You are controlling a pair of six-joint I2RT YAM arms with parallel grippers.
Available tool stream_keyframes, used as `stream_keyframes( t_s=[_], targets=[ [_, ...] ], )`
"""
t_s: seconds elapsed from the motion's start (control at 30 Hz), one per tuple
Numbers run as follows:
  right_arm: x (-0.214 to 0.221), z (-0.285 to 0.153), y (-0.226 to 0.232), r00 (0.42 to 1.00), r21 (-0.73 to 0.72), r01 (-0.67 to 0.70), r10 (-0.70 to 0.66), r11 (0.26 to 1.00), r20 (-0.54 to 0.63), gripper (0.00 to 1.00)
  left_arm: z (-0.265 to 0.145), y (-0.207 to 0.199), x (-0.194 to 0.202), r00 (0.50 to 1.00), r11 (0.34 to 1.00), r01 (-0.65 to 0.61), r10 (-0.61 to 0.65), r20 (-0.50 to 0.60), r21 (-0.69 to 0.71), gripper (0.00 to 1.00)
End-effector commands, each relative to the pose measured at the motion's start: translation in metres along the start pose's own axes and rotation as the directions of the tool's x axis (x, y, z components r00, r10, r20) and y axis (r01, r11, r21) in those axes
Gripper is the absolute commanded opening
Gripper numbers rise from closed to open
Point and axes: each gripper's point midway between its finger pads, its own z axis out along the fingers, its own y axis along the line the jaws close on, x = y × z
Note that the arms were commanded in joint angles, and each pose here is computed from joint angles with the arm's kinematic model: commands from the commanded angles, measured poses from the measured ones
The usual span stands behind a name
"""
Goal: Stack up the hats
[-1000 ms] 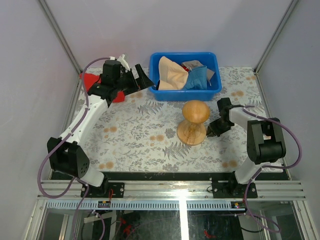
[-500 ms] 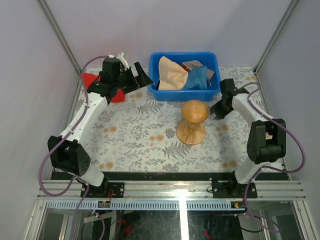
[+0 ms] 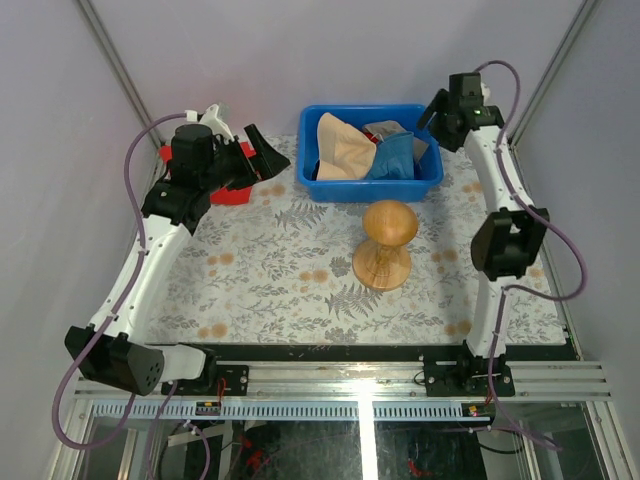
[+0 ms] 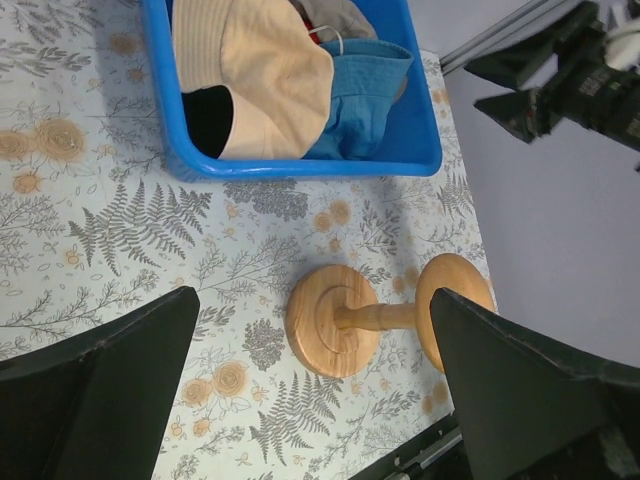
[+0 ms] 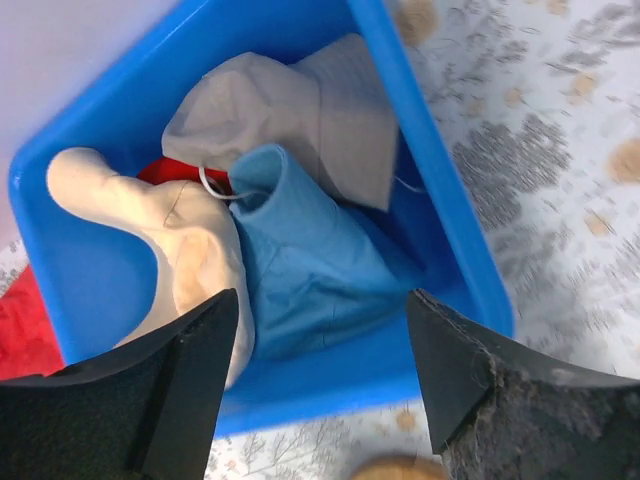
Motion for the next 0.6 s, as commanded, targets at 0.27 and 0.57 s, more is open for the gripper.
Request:
stream_keyframes(
  t_s=[0.27, 0.57],
  targets=[
    [0.041, 0.088, 0.013, 0.958, -0.181, 0.243, -0.265, 0.953, -0.11, 0.83, -0.008, 0.008, -0.01, 0.998, 0.997, -0.058, 0.059, 0.022, -0.043, 1.0],
    [0.071, 0.119, 0.011, 0.955, -0.208, 0.187, -0.227, 0.96, -0.191, 0.73, 0.009, 0.016, -0.008, 0.999, 0.998, -0.032, 0.032, 0.003, -0.056, 1.0]
  ],
)
